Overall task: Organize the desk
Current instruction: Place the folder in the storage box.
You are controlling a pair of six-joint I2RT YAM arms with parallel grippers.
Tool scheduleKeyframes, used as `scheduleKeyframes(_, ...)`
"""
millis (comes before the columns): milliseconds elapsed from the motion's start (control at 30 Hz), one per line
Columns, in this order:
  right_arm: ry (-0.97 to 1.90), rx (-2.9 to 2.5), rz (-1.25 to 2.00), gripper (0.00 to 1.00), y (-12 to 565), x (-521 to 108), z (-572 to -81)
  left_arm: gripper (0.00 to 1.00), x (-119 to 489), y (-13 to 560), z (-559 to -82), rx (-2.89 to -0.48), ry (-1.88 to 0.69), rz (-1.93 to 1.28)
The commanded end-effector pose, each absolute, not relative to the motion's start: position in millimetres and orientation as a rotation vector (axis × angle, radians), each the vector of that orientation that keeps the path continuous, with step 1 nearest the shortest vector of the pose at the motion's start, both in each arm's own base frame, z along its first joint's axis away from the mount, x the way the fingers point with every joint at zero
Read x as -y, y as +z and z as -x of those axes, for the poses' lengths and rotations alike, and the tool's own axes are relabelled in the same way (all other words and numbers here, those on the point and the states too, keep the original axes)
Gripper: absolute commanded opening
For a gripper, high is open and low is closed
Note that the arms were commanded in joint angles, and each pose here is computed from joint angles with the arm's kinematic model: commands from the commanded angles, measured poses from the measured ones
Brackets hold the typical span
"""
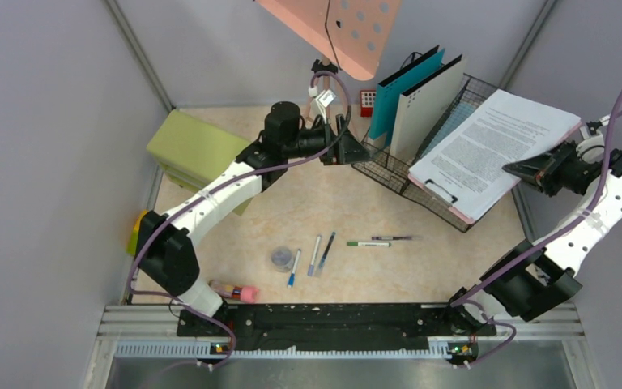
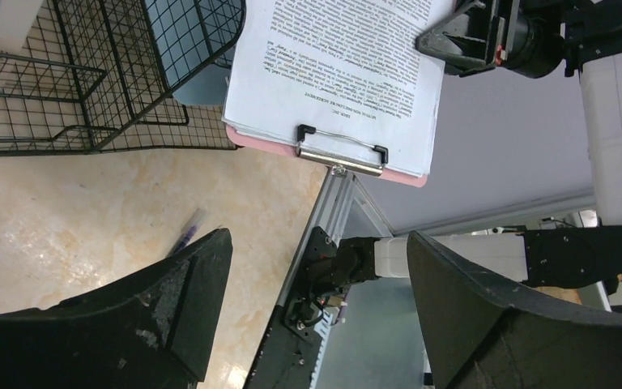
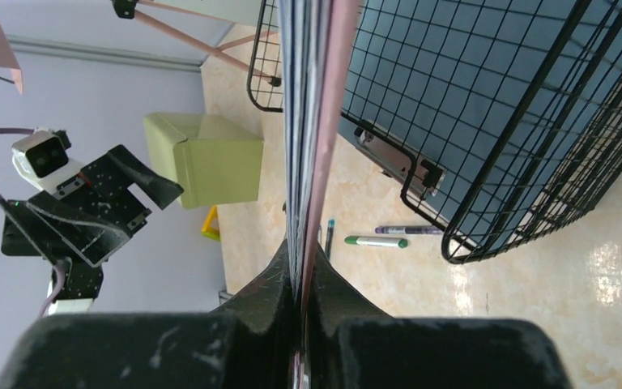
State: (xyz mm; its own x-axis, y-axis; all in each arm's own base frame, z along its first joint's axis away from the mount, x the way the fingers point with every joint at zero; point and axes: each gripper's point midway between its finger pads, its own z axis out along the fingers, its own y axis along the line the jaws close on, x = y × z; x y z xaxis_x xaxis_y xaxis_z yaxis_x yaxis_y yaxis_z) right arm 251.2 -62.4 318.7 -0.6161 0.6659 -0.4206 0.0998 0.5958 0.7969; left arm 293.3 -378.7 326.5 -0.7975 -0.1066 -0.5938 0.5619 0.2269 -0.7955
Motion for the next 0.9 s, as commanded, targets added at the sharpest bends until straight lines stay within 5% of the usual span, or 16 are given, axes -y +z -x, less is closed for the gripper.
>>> scheduleKeyframes(0,0.957,-2.046,-0.5,0.0,338,68,-257,0.84,372,348,-289,-1.861,-1.561,-0.495)
scheduleKeyframes(867,0.999,-2.018,-0.565,0.0,317,97,-331,0.82,378,332,-291,-1.899,-1.592,-0.49)
